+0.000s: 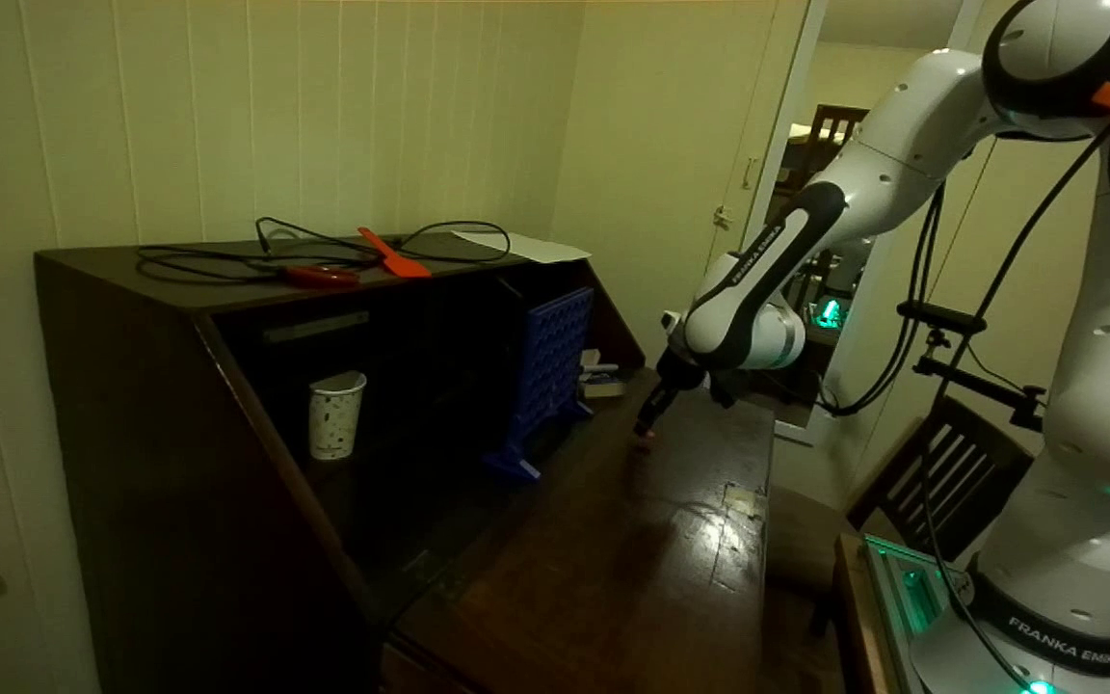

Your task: Put one orange disc in the blue board

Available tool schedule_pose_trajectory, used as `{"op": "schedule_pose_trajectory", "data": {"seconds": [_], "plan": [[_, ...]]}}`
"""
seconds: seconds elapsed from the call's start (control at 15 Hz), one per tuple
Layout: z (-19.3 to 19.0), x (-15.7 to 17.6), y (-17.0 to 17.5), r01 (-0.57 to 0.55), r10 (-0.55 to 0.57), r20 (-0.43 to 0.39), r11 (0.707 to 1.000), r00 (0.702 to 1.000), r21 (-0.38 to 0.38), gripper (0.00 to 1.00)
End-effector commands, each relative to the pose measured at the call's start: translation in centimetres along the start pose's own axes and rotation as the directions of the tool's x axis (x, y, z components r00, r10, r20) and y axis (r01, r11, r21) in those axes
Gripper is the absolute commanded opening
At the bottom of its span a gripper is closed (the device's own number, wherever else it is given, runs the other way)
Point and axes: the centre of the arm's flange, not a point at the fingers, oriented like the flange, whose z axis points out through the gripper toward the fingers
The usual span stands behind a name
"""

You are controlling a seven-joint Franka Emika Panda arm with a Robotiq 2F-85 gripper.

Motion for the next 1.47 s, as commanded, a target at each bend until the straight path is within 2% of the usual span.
{"op": "schedule_pose_trajectory", "data": {"seconds": [0.0,0.2,0.6,0.93,1.4], "plan": [[-3.5,-2.0,-0.7,0.027,-0.026,-0.097,1.0,0.995,0.007,0.08],[-5.5,-1.8,-1.6,0.027,-0.029,-0.181,1.0,0.983,-0.014,0.08],[-8.8,0.5,-3.4,0.026,-0.043,-0.365,0.998,0.93,-0.052,0.08],[-10.9,1.2,-3.8,0.034,-0.06,-0.506,0.998,0.86,-0.061,0.08],[-13.4,-0.7,-4.2,0.036,-0.05,-0.661,0.999,0.749,-0.035,0.08]]}}
